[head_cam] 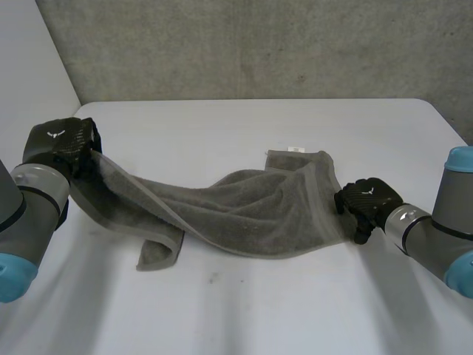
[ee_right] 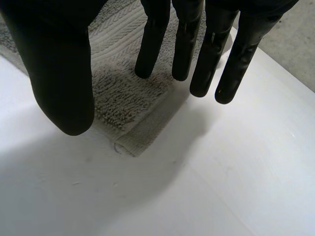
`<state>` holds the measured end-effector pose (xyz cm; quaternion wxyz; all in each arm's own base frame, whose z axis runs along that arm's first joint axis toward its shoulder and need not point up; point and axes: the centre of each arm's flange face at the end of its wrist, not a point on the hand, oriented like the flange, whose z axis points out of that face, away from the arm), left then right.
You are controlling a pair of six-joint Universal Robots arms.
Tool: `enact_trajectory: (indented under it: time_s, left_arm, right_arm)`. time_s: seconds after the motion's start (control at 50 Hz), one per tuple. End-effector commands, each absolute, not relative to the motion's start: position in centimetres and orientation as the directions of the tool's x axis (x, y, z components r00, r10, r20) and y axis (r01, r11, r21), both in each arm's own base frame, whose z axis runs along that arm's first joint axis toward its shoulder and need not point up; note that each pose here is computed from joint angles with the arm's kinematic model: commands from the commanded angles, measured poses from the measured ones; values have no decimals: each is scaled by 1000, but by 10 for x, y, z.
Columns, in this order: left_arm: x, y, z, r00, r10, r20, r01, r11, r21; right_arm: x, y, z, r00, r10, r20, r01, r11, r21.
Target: Fold the towel.
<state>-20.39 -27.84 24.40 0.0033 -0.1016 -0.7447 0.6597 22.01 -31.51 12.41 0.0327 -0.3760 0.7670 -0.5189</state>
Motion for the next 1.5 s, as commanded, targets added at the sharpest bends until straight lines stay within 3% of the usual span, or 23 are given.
enact_trajectory:
  time_s: [0.02, 1.0, 1.24, 1.5]
  left_arm:
    - [-204, -279, 242, -979, 157, -130, 149, 115, -982]
    - [-205, -281, 232, -978, 161, -135, 159, 144, -977]
    - [-205, -281, 232, -977, 163, -135, 159, 142, -977]
    - [-206, -277, 228, -976, 169, -137, 164, 156, -974]
  right_arm:
    - [222, -324, 119, -715, -611, 339, -534, 165, -829]
    - [255, -345, 116, -686, -634, 357, -517, 80, -852]
    - [251, -348, 167, -762, -584, 281, -384, 57, -922]
    - [250, -337, 127, -745, -625, 233, -416, 163, -895]
